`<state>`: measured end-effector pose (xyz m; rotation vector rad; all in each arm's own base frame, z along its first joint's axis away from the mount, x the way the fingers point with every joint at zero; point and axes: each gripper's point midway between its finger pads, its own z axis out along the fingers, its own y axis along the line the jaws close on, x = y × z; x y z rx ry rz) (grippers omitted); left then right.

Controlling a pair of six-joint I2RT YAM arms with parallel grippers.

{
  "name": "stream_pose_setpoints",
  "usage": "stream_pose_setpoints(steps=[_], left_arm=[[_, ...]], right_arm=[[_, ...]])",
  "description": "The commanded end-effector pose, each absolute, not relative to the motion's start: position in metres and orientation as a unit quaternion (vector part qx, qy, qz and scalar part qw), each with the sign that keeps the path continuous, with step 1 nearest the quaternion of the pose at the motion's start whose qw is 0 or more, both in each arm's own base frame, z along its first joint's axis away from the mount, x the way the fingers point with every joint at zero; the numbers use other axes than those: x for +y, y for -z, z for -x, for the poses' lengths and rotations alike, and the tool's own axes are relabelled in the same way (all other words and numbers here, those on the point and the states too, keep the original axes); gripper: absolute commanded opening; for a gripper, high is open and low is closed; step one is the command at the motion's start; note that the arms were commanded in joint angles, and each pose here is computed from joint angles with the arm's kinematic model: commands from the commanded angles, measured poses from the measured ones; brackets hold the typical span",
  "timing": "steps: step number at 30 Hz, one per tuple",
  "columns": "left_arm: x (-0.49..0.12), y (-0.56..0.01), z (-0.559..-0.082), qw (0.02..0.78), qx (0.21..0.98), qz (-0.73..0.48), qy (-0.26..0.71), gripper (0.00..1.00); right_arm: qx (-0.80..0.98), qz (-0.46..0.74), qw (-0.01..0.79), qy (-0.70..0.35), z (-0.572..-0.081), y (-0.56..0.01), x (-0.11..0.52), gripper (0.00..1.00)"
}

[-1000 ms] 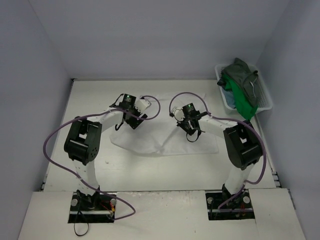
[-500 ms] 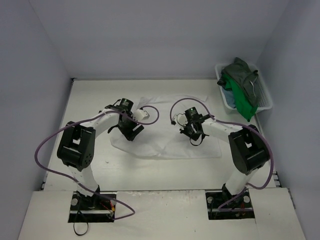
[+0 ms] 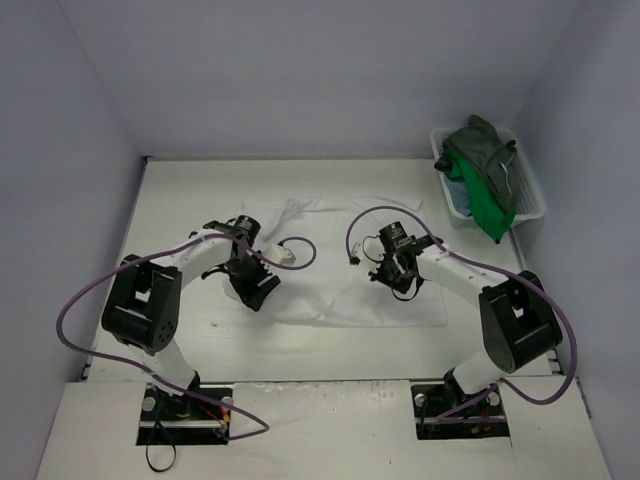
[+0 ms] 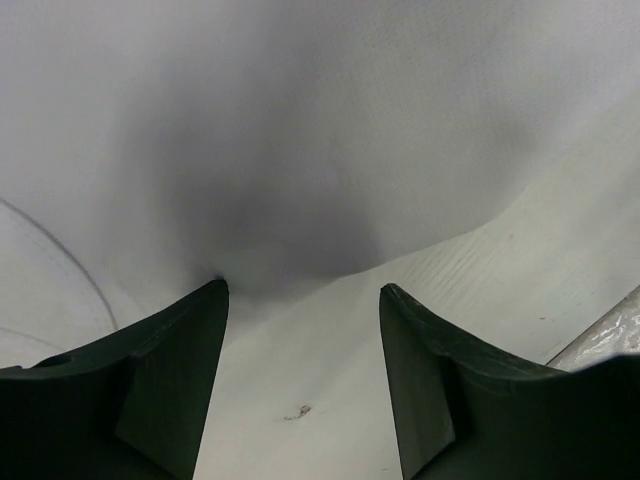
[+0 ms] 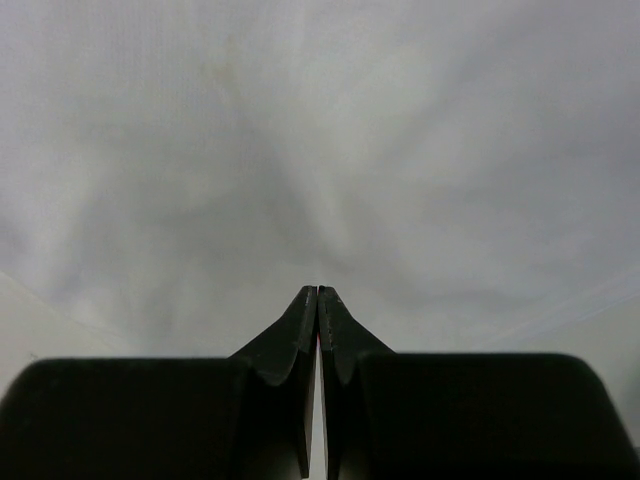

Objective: Fold and stack the t-shirts
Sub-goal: Flatten the tshirt out

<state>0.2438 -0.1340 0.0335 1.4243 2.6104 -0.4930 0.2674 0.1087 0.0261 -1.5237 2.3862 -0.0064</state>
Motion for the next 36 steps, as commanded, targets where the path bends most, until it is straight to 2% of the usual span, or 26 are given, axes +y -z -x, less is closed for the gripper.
stream_pose_setpoints(steps=[1,6,12,15,16,22,27,36], left_arm=[[-0.144,-0.088,-0.278,0.187,0.845,-0.481,0.139,0.57],[-0.155,-0.161,-0.327,0.305,0.822,-0.469,0.103,0.58],[-0.169,-0.198,-0.378,0.384,0.8,-0.455,0.079,0.59],[-0.173,-0.188,-0.408,0.403,0.799,-0.442,0.06,0.61],[-0.175,-0.175,-0.419,0.393,0.805,-0.441,0.057,0.62],[-0.174,-0.12,-0.465,0.361,0.822,-0.439,0.016,0.63],[-0.169,-0.11,-0.499,0.371,0.823,-0.429,-0.024,0.63],[-0.159,-0.101,-0.52,0.381,0.825,-0.413,-0.057,0.63]], right_arm=[[0.831,0.528,0.174,-0.006,-0.273,-0.044,0.114,0.0],[0.83,0.515,0.215,-0.014,-0.296,-0.068,0.13,0.0],[0.832,0.503,0.234,-0.026,-0.32,-0.073,0.146,0.0],[0.834,0.493,0.243,-0.032,-0.334,-0.072,0.155,0.01],[0.836,0.491,0.244,-0.034,-0.337,-0.071,0.156,0.04],[0.839,0.483,0.248,-0.046,-0.341,-0.07,0.162,0.04],[0.839,0.475,0.26,-0.053,-0.337,-0.078,0.158,0.03],[0.84,0.477,0.254,-0.056,-0.323,-0.075,0.152,0.02]])
